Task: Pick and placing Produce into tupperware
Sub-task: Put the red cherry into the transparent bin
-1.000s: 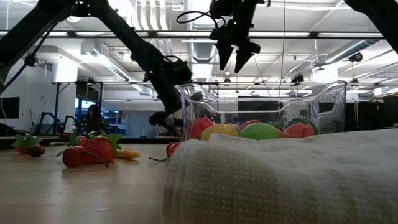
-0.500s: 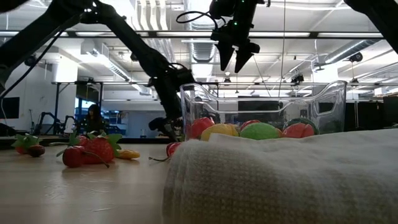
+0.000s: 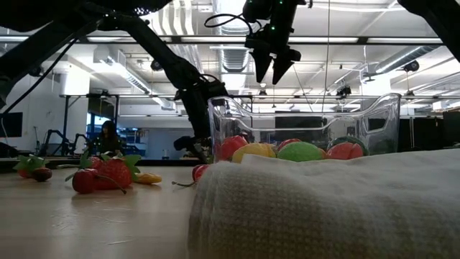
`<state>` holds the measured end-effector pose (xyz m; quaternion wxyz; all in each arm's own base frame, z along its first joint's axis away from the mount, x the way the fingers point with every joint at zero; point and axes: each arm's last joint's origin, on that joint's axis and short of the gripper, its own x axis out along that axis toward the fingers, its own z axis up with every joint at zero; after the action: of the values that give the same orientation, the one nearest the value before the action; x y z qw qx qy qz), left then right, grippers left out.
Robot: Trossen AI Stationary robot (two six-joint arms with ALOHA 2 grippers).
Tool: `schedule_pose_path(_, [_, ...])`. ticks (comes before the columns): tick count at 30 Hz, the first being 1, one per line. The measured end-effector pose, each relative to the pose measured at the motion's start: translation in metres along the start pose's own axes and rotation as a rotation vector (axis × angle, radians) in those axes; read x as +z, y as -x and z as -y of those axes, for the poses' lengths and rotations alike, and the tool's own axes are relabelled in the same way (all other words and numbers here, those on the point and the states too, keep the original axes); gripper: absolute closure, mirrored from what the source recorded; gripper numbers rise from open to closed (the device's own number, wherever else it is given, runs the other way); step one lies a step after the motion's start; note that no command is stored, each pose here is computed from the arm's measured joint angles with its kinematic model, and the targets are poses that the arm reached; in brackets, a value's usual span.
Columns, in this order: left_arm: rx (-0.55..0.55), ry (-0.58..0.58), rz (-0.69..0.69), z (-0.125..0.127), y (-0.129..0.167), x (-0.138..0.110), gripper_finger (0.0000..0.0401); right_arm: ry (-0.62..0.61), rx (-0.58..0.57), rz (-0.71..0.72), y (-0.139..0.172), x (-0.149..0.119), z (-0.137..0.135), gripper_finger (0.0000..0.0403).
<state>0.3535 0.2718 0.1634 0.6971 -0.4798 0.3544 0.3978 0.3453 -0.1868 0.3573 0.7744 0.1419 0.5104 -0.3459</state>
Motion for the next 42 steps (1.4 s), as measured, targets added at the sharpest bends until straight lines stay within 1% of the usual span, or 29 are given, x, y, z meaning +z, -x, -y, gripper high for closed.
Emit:
schedule_pose_path(5, [0.005,0.000,0.001,0.000,-0.001,0.000,0.0167,-0.002,-0.001,0.000,0.000,0.000,0.001,0.0074])
schedule_pose_path(10, [-0.010,-0.014,0.000,0.003,-0.002,-0.002,0.0192,-0.002,-0.001,0.000,0.000,0.000,0.001,0.0074])
schedule_pose_path(17, [-0.005,-0.039,-0.003,0.010,-0.004,-0.010,0.0203,0.006,-0.001,0.000,0.000,0.000,0.001,0.0074])
schedule_pose_path(28, [0.006,-0.032,-0.002,0.010,-0.004,-0.011,0.0208,0.020,-0.002,-0.005,0.000,0.000,0.001,0.0074])
schedule_pose_path(30, [0.008,-0.031,-0.004,0.010,-0.004,-0.011,0.0221,0.024,-0.003,-0.013,0.000,-0.001,0.001,0.0074])
schedule_pose_path(37, [-0.001,-0.031,-0.010,0.010,-0.004,-0.012,0.0286,0.041,-0.004,-0.016,0.000,-0.001,0.001,0.0074])
schedule_pose_path(42, [-0.003,-0.032,-0.010,0.011,-0.004,-0.012,0.0307,0.047,-0.004,-0.017,0.000,-0.001,0.001,0.0074])
